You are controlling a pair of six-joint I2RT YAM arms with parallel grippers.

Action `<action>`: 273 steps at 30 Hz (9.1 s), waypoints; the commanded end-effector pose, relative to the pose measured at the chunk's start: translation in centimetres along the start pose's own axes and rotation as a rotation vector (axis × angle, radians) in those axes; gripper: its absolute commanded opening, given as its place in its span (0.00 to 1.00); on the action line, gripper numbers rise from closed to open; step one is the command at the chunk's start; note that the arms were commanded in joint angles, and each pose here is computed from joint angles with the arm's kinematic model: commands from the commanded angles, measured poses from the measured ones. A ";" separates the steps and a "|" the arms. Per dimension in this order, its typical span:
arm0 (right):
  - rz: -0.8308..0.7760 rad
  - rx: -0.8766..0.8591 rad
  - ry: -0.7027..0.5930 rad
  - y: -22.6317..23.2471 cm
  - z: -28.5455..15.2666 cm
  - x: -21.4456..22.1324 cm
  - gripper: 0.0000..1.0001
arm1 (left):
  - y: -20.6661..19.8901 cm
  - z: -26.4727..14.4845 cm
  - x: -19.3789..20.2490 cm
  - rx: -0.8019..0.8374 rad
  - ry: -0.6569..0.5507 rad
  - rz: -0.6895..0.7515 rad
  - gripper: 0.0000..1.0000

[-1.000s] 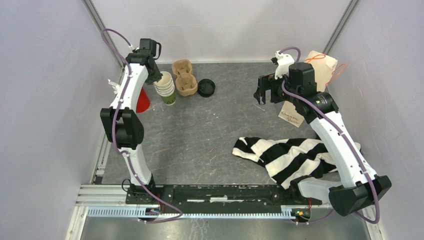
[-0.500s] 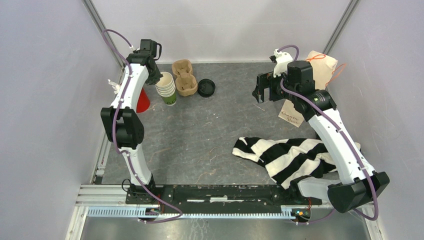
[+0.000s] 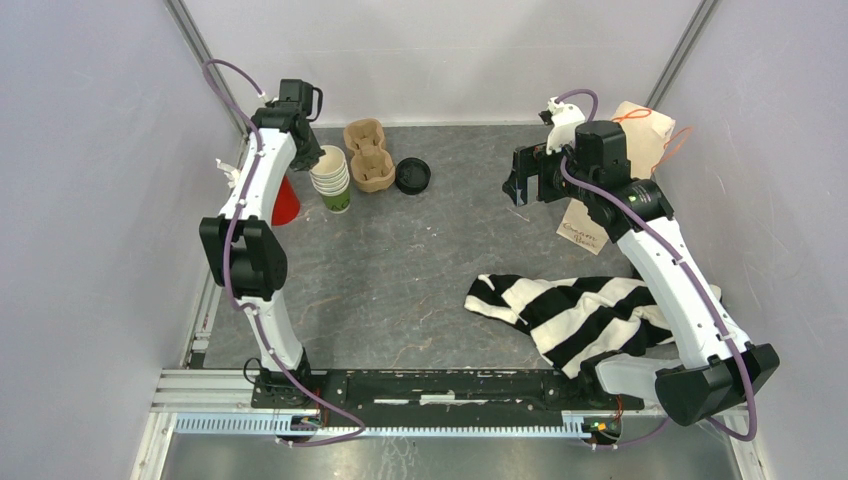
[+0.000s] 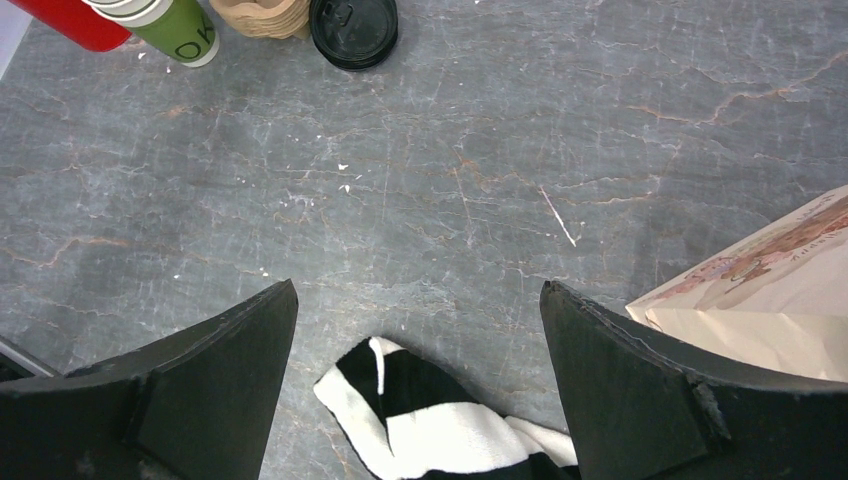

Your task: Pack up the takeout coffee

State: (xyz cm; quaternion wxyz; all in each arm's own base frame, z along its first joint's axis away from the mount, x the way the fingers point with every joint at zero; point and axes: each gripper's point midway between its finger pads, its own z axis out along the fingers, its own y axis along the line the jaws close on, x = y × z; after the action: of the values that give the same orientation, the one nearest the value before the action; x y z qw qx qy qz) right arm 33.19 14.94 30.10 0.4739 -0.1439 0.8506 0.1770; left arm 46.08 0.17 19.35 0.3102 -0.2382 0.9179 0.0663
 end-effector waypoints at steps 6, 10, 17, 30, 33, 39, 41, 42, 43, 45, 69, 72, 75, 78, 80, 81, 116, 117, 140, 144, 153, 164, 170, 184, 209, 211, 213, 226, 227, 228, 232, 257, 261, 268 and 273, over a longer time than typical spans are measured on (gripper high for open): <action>0.015 -0.033 -0.068 0.8 -0.6 -2.3 0.98 | 0.9 -4.3 -2.3 0.046 -0.118 -0.031 0.02; 0.034 -0.048 -0.065 1.1 -0.4 -1.8 0.98 | 0.7 -5.0 -2.1 0.073 -0.112 -0.057 0.02; 0.043 -0.076 -0.039 1.4 -0.2 -0.4 0.98 | -1.0 -6.1 -1.1 0.223 -0.079 -0.181 0.02; 0.161 -0.257 -0.031 4.5 1.4 0.5 0.98 | -1.6 -7.6 2.0 0.416 -0.004 -0.321 0.02; 0.253 -0.348 -0.031 6.0 2.5 0.6 0.98 | -1.8 -8.0 2.7 0.473 -0.035 -0.364 0.02; 0.431 -0.504 -0.001 9.2 5.9 1.6 0.98 | -0.6 -8.0 3.1 0.464 -0.027 -0.403 0.02; 0.418 -0.531 0.021 10.3 6.4 1.5 0.98 | 0.0 -9.2 1.7 0.442 -0.081 -0.373 0.02; 0.402 -0.526 0.024 10.6 6.5 1.4 0.98 | 0.5 -9.9 0.9 0.426 -0.114 -0.364 0.02; 0.384 -0.518 0.023 10.6 6.5 1.4 0.98 | 0.9 -10.4 0.2 0.414 -0.141 -0.352 0.02; 0.366 -0.503 0.018 10.5 6.2 1.6 0.98 | 1.1 -11.2 -0.9 0.408 -0.173 -0.333 0.02; 0.070 -0.174 0.055 4.7 -6.6 9.6 0.98 | -7.5 -22.7 23.6 0.704 0.033 0.182 0.02; 0.082 -0.148 0.043 4.3 -8.3 10.6 0.98 | -9.1 -23.1 28.9 0.751 0.092 0.251 0.02; 0.097 -0.149 0.041 4.4 -9.3 11.3 0.98 | -10.8 -23.5 32.1 0.778 0.090 0.312 0.02; 0.106 -0.146 0.036 4.4 -9.9 11.6 0.98 | -11.8 -22.8 33.5 0.758 0.078 0.354 0.02; 0.107 -0.144 0.030 4.4 -10.3 11.6 0.98 | -12.2 -22.2 34.2 0.755 0.078 0.359 0.02; 0.108 -0.144 0.028 4.4 -10.5 11.6 0.98 | -12.4 -21.9 34.4 0.758 0.077 0.355 0.02; 0.009 -0.041 0.080 2.3 -4.9 8.0 0.98 | -15.1 -12.9 16.9 0.515 0.024 0.350 0.88; 0.006 -0.031 0.076 2.1 -4.3 7.7 0.98 | -16.1 -11.9 15.7 0.511 0.017 0.368 0.88; -0.103 0.102 0.164 -2.7 1.5 4.0 0.98 | -28.1 3.9 8.6 0.626 0.062 0.280 0.51; -0.104 0.072 0.172 -2.4 2.1 4.5 0.98 | -28.3 5.2 9.7 0.618 0.085 0.275 0.47; -0.096 0.055 0.185 -2.2 2.4 5.3 0.98 | -27.9 6.9 11.2 0.558 0.092 0.292 0.44; -0.099 0.055 0.178 -2.2 2.2 5.3 0.98 | -28.4 7.6 12.8 0.542 0.108 0.311 0.41; -0.100 0.059 0.181 -2.3 2.2 5.5 0.98 | -28.5 8.0 13.5 0.535 0.117 0.320 0.41; -0.098 0.056 0.183 -2.2 2.3 5.7 0.98 | -28.1 8.4 13.1 0.498 0.095 0.331 0.27; -0.092 0.044 0.175 -2.0 2.0 5.8 0.98 | -28.2 4.5 10.7 0.541 0.062 0.304 0.02; -0.092 0.043 0.174 -2.0 2.0 5.8 0.98 | -28.1 4.2 10.6 0.544 0.060 0.308 0.02; -0.092 0.041 0.173 -1.9 2.0 5.8 0.98 | -28.0 3.8 10.3 0.547 0.056 0.308 0.02; -0.089 0.038 0.170 -1.8 1.7 5.9 0.98 | -27.7 1.4 9.1 0.571 0.045 0.292 0.02; -0.090 0.038 0.168 -1.8 1.7 5.9 0.98 | -27.6 1.0 8.8 0.570 0.039 0.291 0.02; -0.091 0.037 0.169 -1.8 1.7 6.0 0.98 | -27.6 0.6 8.6 0.573 0.035 0.289 0.02; -0.088 0.039 0.163 -1.8 1.6 5.7 0.98 | -27.6 -2.1 7.3 0.614 0.020 0.257 0.02; 0.013 0.010 0.098 -0.4 0.0 4.8 0.98 | -27.1 -3.3 6.9 0.576 -0.018 0.290 0.66; -0.016 0.047 0.115 -1.2 -0.5 4.8 0.98 | -26.4 0.4 6.6 0.463 -0.058 0.288 0.72; -0.063 0.077 0.150 -2.3 -0.7 4.8 0.98 | -26.9 4.1 6.6 0.402 -0.109 0.296 0.71; -0.064 0.073 0.165 -2.4 -0.2 5.1 0.98 | -27.5 5.0 7.3 0.414 -0.094 0.277 0.54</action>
State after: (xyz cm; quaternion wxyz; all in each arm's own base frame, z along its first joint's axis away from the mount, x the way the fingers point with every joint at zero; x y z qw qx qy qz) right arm 30.54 12.52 24.18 0.3961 -0.1606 0.8948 0.1289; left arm 54.61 -25.07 9.55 0.3334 -0.0381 0.9399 -0.0639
